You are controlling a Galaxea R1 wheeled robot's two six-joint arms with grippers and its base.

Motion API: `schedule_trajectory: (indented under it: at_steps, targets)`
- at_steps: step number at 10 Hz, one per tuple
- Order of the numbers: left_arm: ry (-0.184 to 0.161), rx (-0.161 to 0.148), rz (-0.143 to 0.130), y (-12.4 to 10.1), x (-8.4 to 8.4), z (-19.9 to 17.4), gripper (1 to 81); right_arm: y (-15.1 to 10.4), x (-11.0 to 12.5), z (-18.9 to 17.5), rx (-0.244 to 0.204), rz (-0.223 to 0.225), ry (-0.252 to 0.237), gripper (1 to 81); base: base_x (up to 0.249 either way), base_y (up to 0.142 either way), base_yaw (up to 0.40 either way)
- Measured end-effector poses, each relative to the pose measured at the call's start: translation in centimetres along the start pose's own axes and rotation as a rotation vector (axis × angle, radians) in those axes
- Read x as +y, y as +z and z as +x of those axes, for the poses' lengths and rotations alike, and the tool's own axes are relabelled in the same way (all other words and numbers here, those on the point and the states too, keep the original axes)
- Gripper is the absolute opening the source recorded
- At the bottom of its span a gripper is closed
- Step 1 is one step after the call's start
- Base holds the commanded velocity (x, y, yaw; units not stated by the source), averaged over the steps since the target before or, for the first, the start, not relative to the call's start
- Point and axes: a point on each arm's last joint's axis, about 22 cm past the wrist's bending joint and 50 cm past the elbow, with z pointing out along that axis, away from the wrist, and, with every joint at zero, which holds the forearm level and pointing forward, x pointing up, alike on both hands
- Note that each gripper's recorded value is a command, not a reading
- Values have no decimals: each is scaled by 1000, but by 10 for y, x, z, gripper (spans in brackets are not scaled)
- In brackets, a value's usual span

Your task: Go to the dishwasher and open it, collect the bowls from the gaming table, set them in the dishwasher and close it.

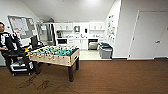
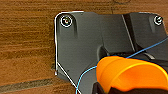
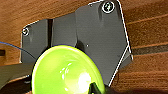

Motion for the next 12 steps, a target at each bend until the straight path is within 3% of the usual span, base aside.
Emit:
schedule_trajectory:
  at_steps: [3,12]
  targets:
    - [0,0,-1,0,1,0,10,-1,2,1,0,-3,0,10,148,-75,0]
    - [0,-1,-4,1,3,-2,10,1,-2,-1,-3,1,0,10,149,0,0]
